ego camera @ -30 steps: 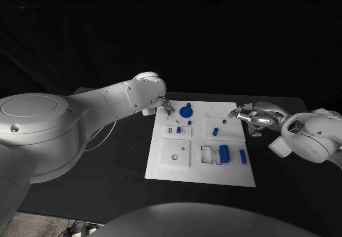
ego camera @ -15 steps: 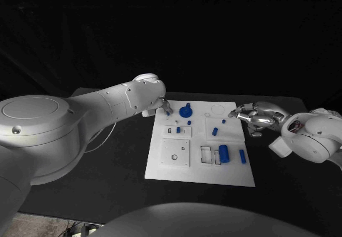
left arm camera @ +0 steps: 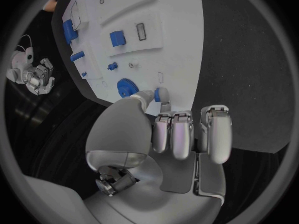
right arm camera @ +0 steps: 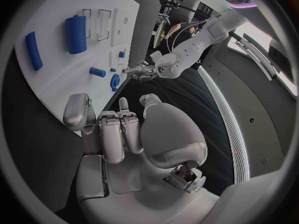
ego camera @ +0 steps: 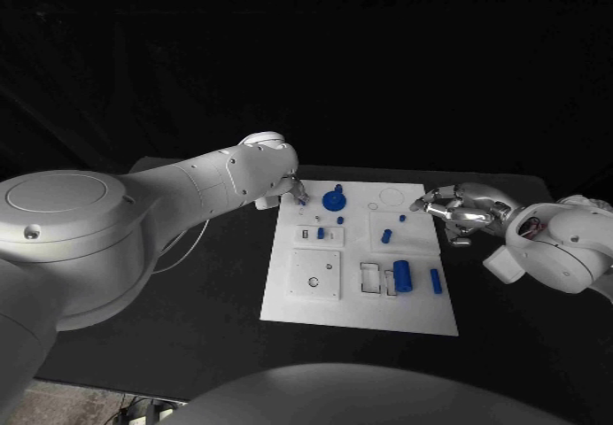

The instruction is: Assemble the parts on the task board

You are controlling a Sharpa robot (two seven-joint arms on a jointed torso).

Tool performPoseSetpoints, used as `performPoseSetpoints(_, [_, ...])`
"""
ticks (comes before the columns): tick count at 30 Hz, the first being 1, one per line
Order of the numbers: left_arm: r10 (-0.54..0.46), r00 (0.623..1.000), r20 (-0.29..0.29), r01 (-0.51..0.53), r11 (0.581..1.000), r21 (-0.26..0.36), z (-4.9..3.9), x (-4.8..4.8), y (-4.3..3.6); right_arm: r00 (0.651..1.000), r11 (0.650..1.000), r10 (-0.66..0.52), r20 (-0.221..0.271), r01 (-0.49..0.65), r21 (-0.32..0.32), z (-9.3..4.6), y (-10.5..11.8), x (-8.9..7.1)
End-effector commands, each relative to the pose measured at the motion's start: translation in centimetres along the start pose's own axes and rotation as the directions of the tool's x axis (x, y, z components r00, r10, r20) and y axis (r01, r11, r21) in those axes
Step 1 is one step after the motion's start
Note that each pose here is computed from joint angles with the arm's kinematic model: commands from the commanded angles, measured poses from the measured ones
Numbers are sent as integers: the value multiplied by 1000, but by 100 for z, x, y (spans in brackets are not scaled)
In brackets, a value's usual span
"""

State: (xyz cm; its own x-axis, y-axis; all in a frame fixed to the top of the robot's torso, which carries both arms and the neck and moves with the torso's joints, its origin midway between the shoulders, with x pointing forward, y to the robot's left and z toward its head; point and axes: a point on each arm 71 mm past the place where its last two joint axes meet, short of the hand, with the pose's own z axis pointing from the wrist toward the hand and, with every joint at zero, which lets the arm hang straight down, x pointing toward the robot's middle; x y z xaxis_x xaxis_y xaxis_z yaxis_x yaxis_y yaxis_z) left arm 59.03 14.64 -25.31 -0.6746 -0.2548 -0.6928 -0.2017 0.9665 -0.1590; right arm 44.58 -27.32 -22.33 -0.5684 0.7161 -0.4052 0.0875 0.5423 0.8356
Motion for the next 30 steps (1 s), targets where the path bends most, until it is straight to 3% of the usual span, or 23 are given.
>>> performPoseSetpoints(1, [-5, 1000, 4, 5, 1000, 11, -2, 5, -20, 1000, 1000, -4, -20, 4, -4, 0, 2, 19])
performPoseSetpoints(17, [-15, 1000, 27, 14, 999, 36, -8, -3, -28, 1000, 1000, -4, -17, 4, -1, -6, -6, 9])
performPoseSetpoints(30, [19, 996, 87, -30, 991, 127, -108, 28, -21, 1000, 1000, -3, -12, 3, 12, -27, -35, -16])
